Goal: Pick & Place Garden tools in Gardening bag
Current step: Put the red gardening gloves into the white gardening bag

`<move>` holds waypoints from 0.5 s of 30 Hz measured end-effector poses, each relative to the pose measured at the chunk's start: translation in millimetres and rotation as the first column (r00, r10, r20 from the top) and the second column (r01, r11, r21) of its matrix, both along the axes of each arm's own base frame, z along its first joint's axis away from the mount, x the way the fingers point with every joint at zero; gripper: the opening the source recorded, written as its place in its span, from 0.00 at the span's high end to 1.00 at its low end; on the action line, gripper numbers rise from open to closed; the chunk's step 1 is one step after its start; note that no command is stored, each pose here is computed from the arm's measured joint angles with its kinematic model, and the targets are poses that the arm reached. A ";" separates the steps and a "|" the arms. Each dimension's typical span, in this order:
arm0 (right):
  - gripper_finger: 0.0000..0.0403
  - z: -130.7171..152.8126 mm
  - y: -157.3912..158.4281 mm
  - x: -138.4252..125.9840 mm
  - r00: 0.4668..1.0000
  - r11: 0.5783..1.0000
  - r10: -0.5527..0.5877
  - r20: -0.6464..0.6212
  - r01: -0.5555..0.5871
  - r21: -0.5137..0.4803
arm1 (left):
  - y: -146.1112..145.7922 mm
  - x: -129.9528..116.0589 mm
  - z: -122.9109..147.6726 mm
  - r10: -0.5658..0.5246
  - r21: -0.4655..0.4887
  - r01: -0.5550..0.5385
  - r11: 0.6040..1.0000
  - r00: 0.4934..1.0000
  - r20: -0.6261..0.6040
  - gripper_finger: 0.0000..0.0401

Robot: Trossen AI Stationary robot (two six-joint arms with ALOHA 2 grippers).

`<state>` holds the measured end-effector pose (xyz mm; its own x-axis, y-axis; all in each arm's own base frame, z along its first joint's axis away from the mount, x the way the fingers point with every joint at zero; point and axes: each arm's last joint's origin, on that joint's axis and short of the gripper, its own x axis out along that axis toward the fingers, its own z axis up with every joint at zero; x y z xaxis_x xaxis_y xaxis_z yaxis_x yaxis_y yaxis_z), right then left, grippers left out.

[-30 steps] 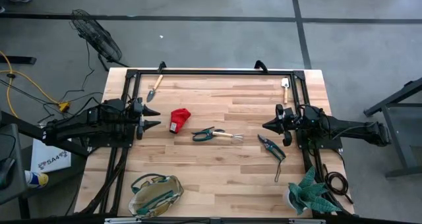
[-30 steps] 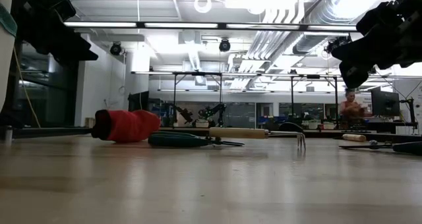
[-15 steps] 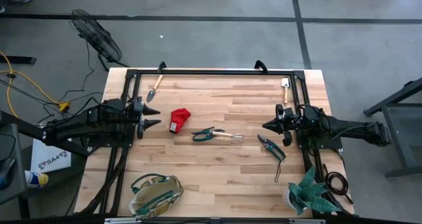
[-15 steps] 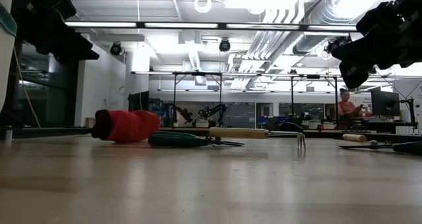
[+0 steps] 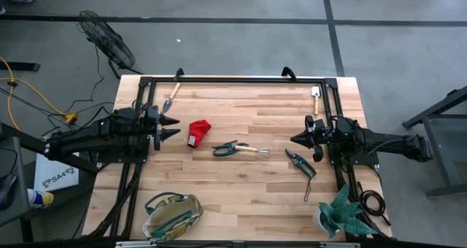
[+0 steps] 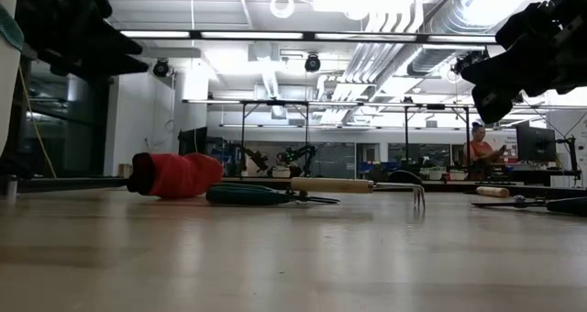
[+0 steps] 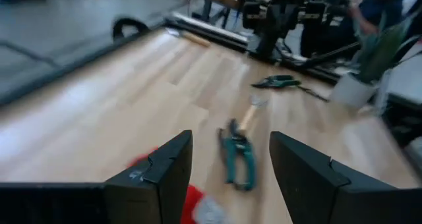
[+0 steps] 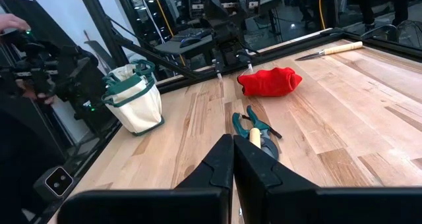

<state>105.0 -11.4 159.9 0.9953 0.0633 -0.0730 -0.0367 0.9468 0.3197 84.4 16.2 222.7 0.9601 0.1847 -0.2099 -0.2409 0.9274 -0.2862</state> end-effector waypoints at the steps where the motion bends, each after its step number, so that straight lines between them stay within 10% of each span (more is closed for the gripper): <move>1: 1.00 0.0 0.0 0.0 1.000 1.000 0.000 0.000 0.000 0.000 | 0.3 3.4 0.0 0.000 -0.048 0.000 0.999 1.000 0.004 0.51; 7: 1.00 0.1 0.0 0.0 1.000 1.000 0.000 0.000 0.000 0.000 | 3.7 24.7 5.5 0.035 -0.312 -0.057 0.948 0.997 -0.075 0.51; 15: 0.99 0.1 0.0 0.0 1.000 1.000 0.000 0.000 0.000 0.000 | 9.1 58.3 26.6 0.013 -0.351 -0.085 0.933 0.979 -0.204 0.51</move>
